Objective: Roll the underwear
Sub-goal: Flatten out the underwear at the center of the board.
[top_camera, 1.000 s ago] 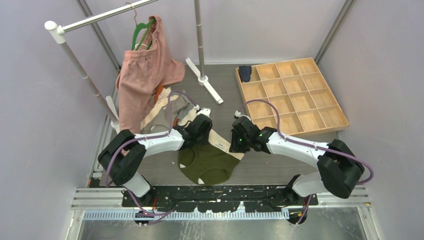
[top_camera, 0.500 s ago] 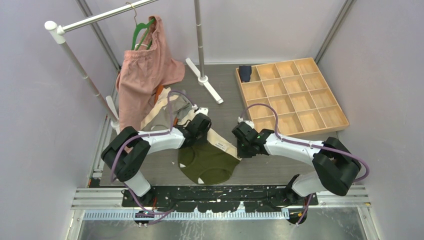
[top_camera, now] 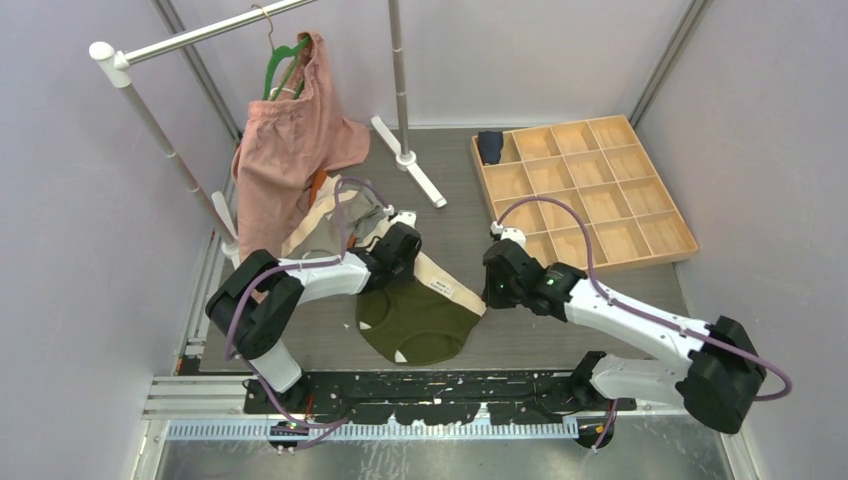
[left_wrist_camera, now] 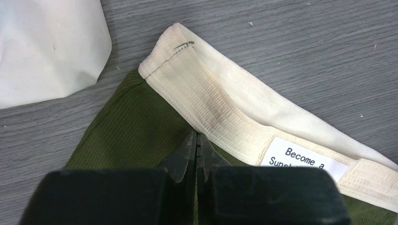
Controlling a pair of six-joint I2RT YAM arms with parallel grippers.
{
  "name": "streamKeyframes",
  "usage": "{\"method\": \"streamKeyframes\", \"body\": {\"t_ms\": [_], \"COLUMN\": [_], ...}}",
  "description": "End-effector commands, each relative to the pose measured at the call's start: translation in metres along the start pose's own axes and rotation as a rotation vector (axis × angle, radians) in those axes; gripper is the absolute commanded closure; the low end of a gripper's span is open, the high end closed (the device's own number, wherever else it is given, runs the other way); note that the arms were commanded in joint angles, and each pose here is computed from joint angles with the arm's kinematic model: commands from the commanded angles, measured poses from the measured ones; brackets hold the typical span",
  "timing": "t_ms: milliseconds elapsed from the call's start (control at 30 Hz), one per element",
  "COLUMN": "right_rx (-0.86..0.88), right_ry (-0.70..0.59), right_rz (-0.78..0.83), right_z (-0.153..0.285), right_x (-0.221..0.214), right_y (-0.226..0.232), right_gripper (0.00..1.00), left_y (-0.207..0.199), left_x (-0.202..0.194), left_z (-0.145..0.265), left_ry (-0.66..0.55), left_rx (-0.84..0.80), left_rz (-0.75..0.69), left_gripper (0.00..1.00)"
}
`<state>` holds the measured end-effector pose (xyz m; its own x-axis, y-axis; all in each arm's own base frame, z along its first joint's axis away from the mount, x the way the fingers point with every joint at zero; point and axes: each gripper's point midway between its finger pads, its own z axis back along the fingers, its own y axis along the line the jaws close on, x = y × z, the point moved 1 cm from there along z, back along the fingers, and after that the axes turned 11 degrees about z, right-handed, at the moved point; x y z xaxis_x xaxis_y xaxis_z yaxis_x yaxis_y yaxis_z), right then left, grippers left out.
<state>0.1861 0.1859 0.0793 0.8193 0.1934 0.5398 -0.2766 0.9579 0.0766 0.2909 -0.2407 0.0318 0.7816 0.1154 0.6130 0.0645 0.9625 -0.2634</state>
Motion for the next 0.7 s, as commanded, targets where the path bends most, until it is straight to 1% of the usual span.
{"method": "streamKeyframes", "body": {"t_ms": [0, 33, 100, 200, 267, 500, 600, 667], "right_rx": [0.315, 0.376, 0.423, 0.411, 0.371, 0.160, 0.117, 0.127], "right_ry": [-0.136, -0.123, -0.093, -0.043, -0.020, 0.043, 0.093, 0.125], "right_rz": [-0.051, -0.057, -0.055, -0.003, 0.052, 0.096, 0.112, 0.119], "right_z": [0.027, 0.029, 0.023, 0.009, 0.000, -0.027, -0.031, -0.030], "right_x": [0.038, 0.036, 0.028, 0.011, -0.002, -0.033, -0.050, -0.061], "right_y": [0.057, 0.069, 0.084, 0.099, 0.104, 0.079, 0.070, 0.071], "right_gripper": [0.91, 0.91, 0.91, 0.91, 0.91, 0.92, 0.92, 0.92], "left_y": [-0.002, -0.002, -0.003, -0.004, -0.003, -0.003, -0.002, -0.002], "left_x": [0.013, 0.013, 0.014, 0.012, 0.010, 0.010, 0.010, 0.010], "left_z": [0.000, 0.000, -0.001, -0.002, -0.004, -0.007, -0.010, -0.011], "left_ry": [-0.034, -0.037, -0.037, -0.028, -0.025, -0.018, -0.016, -0.014], "left_rx": [-0.004, -0.004, -0.006, -0.007, -0.006, -0.002, 0.001, 0.002], "left_rz": [-0.009, -0.009, -0.010, -0.012, -0.014, -0.015, -0.015, -0.014], "left_gripper": [0.99, 0.99, 0.99, 0.99, 0.99, 0.99, 0.99, 0.99]}}
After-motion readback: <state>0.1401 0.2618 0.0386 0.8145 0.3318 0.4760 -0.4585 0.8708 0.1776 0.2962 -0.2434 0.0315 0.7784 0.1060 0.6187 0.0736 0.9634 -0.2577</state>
